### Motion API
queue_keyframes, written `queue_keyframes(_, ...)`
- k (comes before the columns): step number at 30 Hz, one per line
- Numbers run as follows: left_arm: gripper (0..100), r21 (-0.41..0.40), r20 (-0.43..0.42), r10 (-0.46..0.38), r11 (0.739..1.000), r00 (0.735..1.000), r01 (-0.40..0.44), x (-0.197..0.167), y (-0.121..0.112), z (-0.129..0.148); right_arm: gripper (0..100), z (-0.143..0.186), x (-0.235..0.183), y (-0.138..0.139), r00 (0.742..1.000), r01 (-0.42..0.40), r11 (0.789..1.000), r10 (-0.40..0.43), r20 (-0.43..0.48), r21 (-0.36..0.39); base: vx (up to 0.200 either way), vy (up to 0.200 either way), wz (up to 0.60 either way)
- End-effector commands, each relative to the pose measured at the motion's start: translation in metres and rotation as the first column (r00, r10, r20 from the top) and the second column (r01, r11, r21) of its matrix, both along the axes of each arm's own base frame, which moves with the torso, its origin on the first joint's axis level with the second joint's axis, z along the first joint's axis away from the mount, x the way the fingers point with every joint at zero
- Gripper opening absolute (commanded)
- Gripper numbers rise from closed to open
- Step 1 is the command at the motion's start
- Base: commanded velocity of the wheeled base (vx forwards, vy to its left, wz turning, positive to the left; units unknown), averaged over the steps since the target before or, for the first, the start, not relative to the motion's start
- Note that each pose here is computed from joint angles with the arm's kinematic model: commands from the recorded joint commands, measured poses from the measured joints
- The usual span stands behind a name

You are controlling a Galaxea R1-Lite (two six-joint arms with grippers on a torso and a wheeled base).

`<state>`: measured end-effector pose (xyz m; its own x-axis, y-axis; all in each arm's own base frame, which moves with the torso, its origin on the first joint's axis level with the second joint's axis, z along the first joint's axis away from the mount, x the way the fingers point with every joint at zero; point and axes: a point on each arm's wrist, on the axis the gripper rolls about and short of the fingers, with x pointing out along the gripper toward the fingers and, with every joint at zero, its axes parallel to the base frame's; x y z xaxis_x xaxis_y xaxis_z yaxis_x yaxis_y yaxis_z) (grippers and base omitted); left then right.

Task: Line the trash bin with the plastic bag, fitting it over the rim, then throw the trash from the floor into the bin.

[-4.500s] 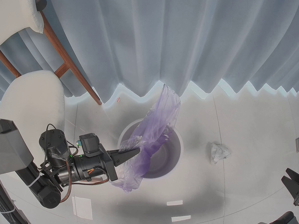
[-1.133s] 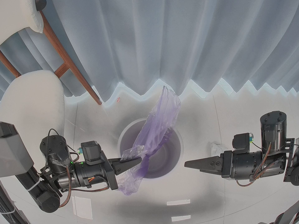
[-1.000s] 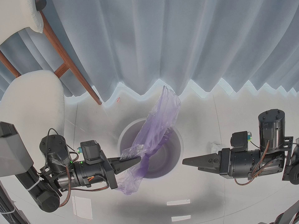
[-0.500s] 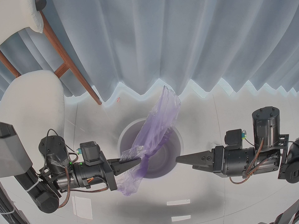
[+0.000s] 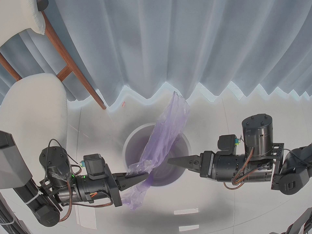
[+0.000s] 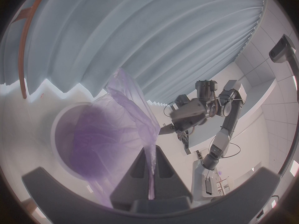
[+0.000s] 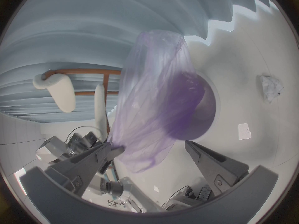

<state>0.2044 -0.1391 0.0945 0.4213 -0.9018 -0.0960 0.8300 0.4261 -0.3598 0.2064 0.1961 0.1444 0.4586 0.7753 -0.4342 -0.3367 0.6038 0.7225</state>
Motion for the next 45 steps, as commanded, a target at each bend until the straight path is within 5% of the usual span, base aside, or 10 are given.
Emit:
queue_keyframes(1,0,0.02,-0.033,-0.041,0.999,0.999,0.042,-0.011,-0.005,-0.006,100,-0.007,0.011,0.011,0.999,0.046,0.998,-0.046,0.007,-0.031,0.0,0.0,0.0)
queue_keyframes(12,0,0.112,-0.032,-0.077,0.99,0.997,0.08,-0.013,-0.013,-0.029,100,-0.001,0.015,0.013,0.996,0.078,0.997,-0.077,0.042,-0.012,0.0,0.0,0.0)
queue_keyframes(26,0,0.105,-0.016,-0.064,0.992,0.998,0.065,-0.011,-0.011,-0.026,100,-0.014,0.013,0.009,0.984,0.174,0.984,-0.171,0.057,-0.047,0.0,0.0,0.0)
queue_keyframes(27,0,0.106,-0.017,-0.062,0.992,0.998,0.064,-0.011,-0.011,-0.026,0,-0.015,0.013,0.008,0.982,0.18,0.983,-0.178,0.057,-0.041,0.0,0.0,0.0)
queue_keyframes(33,0,0.105,-0.013,-0.066,0.992,0.998,0.067,-0.011,-0.012,-0.025,0,-0.019,0.013,0.009,0.978,0.205,0.979,-0.205,0.047,-0.008,0.0,0.0,0.0)
queue_keyframes(45,0,0.099,-0.005,-0.062,0.993,0.998,0.063,-0.008,-0.013,-0.024,0,-0.036,0.002,0.006,0.982,0.187,0.981,-0.187,0.011,-0.054,0.0,0.0,0.0)
